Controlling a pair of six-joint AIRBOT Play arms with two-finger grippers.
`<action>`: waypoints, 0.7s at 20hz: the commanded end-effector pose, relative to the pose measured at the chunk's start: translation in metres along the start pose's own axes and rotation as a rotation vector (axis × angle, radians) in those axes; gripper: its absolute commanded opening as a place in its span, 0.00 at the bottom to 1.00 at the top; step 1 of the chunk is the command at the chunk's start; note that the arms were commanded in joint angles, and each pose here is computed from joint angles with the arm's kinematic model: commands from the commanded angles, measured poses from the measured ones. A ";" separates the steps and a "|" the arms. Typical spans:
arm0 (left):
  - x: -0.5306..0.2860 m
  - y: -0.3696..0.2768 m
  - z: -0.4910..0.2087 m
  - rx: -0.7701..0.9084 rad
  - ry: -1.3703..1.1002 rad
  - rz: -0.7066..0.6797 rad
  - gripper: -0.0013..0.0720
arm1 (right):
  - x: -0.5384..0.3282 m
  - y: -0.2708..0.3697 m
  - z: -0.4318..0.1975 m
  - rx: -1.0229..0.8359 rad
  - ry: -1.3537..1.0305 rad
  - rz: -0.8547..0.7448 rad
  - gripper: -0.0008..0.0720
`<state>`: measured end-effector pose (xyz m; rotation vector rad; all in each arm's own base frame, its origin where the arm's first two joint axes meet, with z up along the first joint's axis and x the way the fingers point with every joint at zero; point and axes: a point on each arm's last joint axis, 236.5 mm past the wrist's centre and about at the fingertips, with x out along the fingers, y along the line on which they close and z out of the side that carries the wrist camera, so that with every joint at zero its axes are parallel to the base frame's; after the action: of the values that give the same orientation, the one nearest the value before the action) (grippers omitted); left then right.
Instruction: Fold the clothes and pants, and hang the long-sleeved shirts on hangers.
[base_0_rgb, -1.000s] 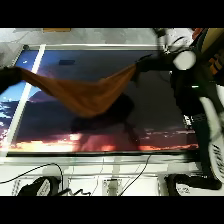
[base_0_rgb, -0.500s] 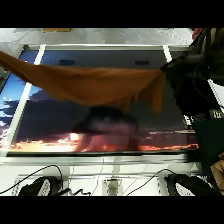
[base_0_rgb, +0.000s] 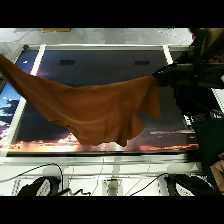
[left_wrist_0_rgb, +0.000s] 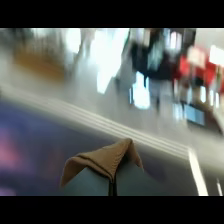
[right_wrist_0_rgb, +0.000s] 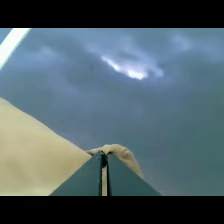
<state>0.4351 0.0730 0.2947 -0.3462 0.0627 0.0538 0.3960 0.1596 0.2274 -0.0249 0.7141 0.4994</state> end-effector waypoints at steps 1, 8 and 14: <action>0.050 0.013 -0.134 -0.063 0.393 -0.045 0.03 | 0.085 -0.023 -0.051 0.087 0.132 -0.006 0.03; 0.077 0.028 -0.236 -0.119 0.620 -0.034 0.98 | 0.180 -0.055 -0.112 0.158 0.236 -0.045 0.03; -0.035 -0.054 -0.305 -0.246 1.147 -0.302 0.97 | 0.182 -0.062 -0.091 0.151 0.147 -0.066 0.03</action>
<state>0.4513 -0.0314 0.0482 -0.5209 0.8708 -0.2689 0.4753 0.1664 0.0324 0.0525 0.9269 0.3923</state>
